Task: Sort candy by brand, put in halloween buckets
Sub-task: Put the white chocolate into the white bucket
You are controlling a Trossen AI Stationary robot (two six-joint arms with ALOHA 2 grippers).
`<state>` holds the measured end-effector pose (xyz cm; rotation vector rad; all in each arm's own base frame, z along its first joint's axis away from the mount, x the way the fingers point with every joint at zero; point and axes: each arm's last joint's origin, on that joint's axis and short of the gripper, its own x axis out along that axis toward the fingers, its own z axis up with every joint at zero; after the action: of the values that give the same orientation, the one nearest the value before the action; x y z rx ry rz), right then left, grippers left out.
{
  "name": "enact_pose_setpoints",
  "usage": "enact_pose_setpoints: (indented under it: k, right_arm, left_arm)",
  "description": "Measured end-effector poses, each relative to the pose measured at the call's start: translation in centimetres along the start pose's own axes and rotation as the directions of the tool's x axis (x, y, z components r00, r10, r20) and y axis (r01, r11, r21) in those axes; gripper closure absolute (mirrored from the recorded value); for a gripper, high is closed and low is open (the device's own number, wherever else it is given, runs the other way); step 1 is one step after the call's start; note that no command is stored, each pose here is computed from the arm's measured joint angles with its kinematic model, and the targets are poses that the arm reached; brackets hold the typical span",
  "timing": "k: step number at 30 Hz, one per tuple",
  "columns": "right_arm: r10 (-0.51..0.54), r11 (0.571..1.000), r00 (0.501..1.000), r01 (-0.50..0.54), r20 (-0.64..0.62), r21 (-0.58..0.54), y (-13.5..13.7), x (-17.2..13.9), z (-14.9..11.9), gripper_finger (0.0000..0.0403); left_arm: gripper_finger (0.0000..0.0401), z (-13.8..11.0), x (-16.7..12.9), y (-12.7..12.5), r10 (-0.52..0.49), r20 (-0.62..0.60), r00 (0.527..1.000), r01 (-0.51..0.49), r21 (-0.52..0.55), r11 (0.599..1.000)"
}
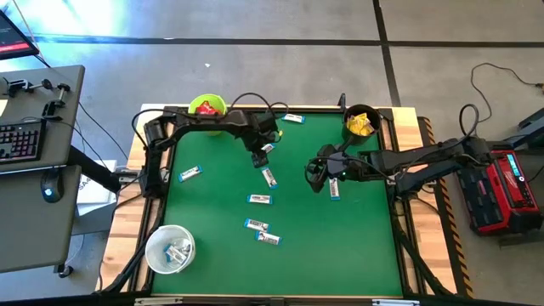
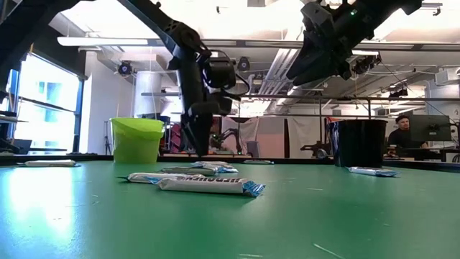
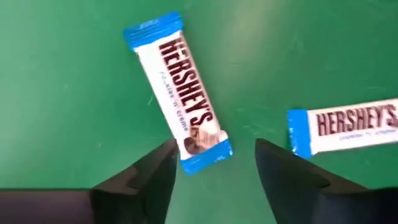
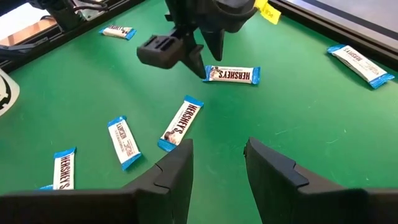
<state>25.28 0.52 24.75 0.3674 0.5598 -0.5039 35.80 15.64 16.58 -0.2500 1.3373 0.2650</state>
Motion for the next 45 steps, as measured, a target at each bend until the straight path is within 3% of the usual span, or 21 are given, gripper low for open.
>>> enact_pose_setpoints:
  k: [5, 16, 24, 36, 45]
  right_arm:
    - [-0.002, 1.000, 1.000, 0.002, 0.001, 0.002, 0.0, 0.0, 0.0, 0.0269]
    - [-0.004, 1.000, 1.000, 0.004, 0.003, 0.002, 0.0, 0.0, 0.0, 0.0269]
    - [-0.004, 1.000, 1.000, 0.004, 0.003, 0.003, 0.0, 0.0, 0.0, 0.0269]
    - [-0.005, 1.000, 1.000, 0.005, 0.002, 0.010, 0.0, 0.0, 0.0, 0.0269]
    - [-0.009, 1.000, 1.000, 0.009, 0.005, -0.013, 0.0, 0.0, 0.0, 0.0269]
  left_arm:
    - [0.0168, -0.4, 0.8, 0.0, 0.040, 0.010, 0.999, -0.039, -0.058, 0.998]
    - [0.0184, -1.7, 2.4, 0.5, 0.037, 0.016, 0.999, -0.034, -0.167, 0.985]
    - [0.0254, -2.3, 3.0, 0.5, 0.046, 0.006, 0.999, -0.044, -0.184, 0.982]
    - [0.0392, -2.7, 2.8, 0.7, 0.021, -0.018, 1.000, -0.023, -0.103, 0.994]
    - [0.0401, -3.0, -1.4, 0.4, 0.029, 0.040, 0.999, -0.027, -0.033, 0.999]
